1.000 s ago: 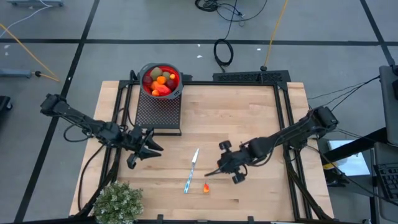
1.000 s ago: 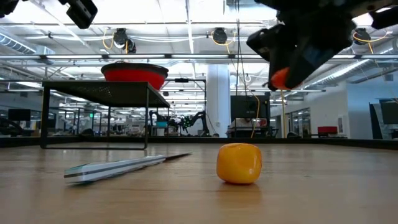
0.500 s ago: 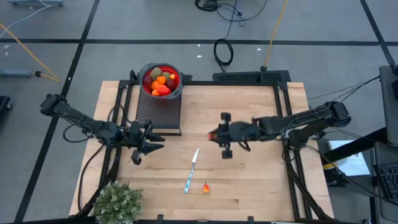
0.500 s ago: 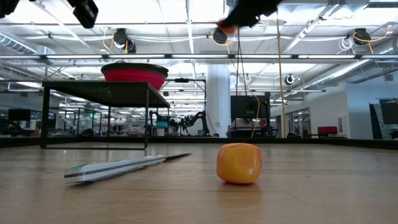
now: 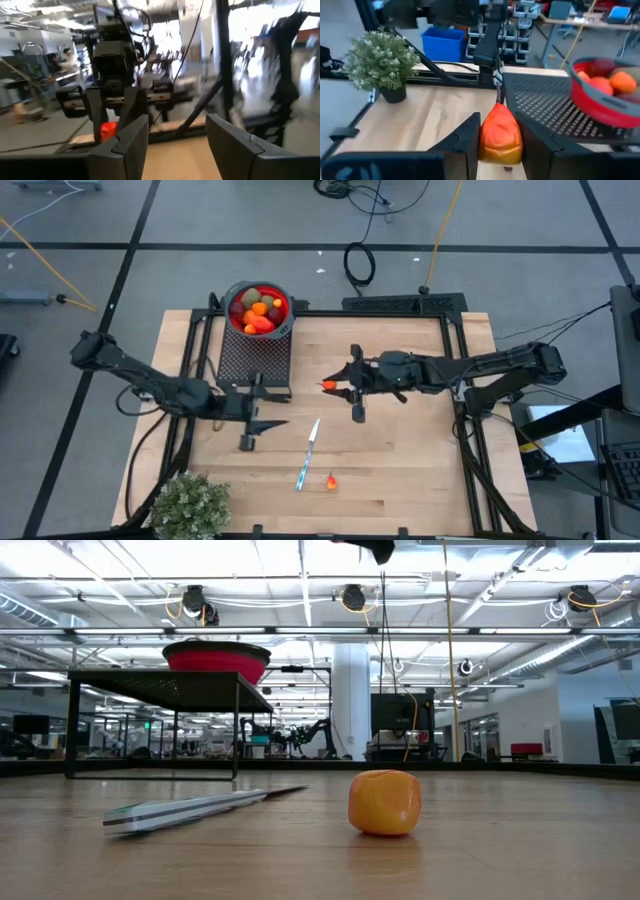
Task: Pick & Place Fruit
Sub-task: Put the orange pear into the red strainer bowl on the shelf
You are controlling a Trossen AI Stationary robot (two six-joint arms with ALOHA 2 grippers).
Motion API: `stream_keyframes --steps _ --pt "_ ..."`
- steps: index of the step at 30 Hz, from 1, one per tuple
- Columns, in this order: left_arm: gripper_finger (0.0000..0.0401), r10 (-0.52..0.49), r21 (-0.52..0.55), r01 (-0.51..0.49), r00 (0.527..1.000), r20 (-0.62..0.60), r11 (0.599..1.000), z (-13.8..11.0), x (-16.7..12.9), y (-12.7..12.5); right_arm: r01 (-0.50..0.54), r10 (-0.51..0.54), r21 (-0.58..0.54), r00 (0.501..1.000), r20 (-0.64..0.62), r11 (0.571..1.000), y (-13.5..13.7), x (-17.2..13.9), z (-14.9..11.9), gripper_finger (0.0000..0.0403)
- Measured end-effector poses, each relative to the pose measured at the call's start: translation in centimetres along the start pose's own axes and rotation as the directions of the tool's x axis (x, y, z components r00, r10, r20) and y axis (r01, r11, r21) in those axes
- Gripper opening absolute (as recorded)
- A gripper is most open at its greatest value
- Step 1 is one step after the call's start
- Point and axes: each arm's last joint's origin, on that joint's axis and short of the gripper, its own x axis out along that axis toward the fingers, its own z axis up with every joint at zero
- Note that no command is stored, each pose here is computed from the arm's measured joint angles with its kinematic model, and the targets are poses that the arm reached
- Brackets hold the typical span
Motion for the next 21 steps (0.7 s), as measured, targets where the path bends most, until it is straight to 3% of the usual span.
stream_keyframes --steps 5,12,21 --pt "0.0202 0.068 0.129 -0.048 0.986 -0.151 0.991 1.4 3.0 0.6 -0.100 0.099 0.116 0.995 0.013 0.988 -0.5 0.0 0.1 0.0102" --pt "0.0205 0.115 0.236 -0.043 0.947 -0.300 0.971 2.4 5.8 1.5 -0.222 0.224 0.235 0.974 0.020 0.946 -1.2 0.0 0.1 0.0102" --pt "0.0205 0.123 0.297 -0.007 0.919 -0.374 0.955 2.6 8.0 1.7 -0.360 0.360 0.324 0.931 0.060 0.875 -1.2 -0.1 0.4 0.0102"
